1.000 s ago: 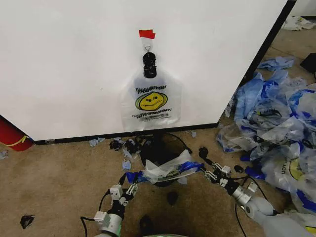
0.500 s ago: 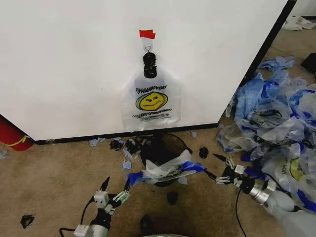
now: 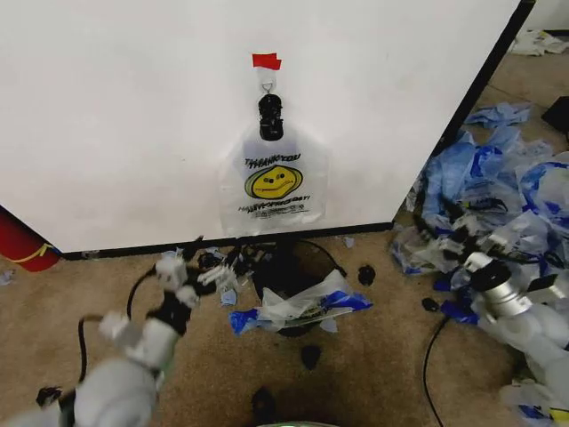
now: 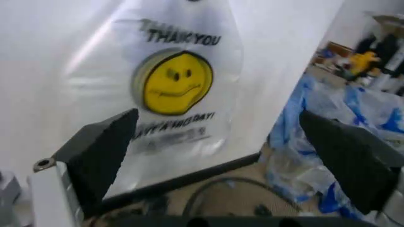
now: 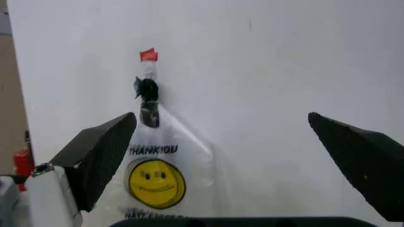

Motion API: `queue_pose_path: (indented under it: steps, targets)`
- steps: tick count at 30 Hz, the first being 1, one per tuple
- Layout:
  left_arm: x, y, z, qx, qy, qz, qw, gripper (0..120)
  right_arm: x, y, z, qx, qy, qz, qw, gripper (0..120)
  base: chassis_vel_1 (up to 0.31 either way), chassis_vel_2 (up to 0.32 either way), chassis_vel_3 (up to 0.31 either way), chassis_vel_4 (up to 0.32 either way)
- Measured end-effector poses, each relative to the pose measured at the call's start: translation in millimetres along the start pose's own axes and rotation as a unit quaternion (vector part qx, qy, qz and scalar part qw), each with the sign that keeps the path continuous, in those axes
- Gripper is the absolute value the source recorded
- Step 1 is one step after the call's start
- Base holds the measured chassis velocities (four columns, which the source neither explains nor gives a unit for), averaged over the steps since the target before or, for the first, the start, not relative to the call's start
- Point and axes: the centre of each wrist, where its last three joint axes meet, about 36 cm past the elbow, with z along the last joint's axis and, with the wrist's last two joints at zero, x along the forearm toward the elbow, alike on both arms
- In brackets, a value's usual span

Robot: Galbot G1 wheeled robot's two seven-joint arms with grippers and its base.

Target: Pick up the garbage bag from the wall and place it over the trash bin.

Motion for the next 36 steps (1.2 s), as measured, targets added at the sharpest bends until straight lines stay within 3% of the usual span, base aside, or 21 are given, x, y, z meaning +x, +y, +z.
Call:
queue_pose_path:
  steps: [5, 9, 10, 14, 23, 26, 34, 36]
  targets:
    - [-63, 0, -3, -0.03, 0.047, 0.052, 0.9971, 100, 21, 17, -1, 0.016, 0.009, 0.032, 0.999, 100, 0.0, 0.0, 0.0, 0.0]
    - [-85, -5, -8, -0.051, 0.08, 0.077, 0.9925, 100, 32, 19, -1, 0.023, 0.013, 0.042, 0.999, 100, 0.0, 0.0, 0.0, 0.0]
    - [-108, -8, -4, -0.109, 0.129, 0.113, 0.9791, 100, 45, 22, -3, 0.03, 0.013, 0.054, 0.998, 100, 0.0, 0.0, 0.0, 0.0]
    - [-138, -7, 6, -0.174, 0.188, 0.13, 0.9578, 100, 62, 30, -2, 0.031, 0.017, 0.061, 0.997, 100, 0.0, 0.0, 0.0, 0.0]
    - [-174, 5, 21, -0.228, 0.238, 0.15, 0.9321, 100, 81, 34, -4, 0.037, 0.019, 0.065, 0.997, 100, 0.0, 0.0, 0.0, 0.0]
    - [-183, 20, 24, -0.258, 0.262, 0.164, 0.9152, 100, 87, 37, -3, 0.036, 0.019, 0.066, 0.997, 100, 0.0, 0.0, 0.0, 0.0]
    - [-204, 36, 21, -0.29, 0.275, 0.143, 0.9056, 100, 101, 46, 8, 0.031, 0.029, 0.066, 0.997, 100, 0.0, 0.0, 0.0, 0.0]
    - [-207, 42, 23, -0.303, 0.289, 0.133, 0.8981, 100, 102, 50, 12, 0.031, 0.03, 0.065, 0.997, 100, 0.0, 0.0, 0.0, 0.0]
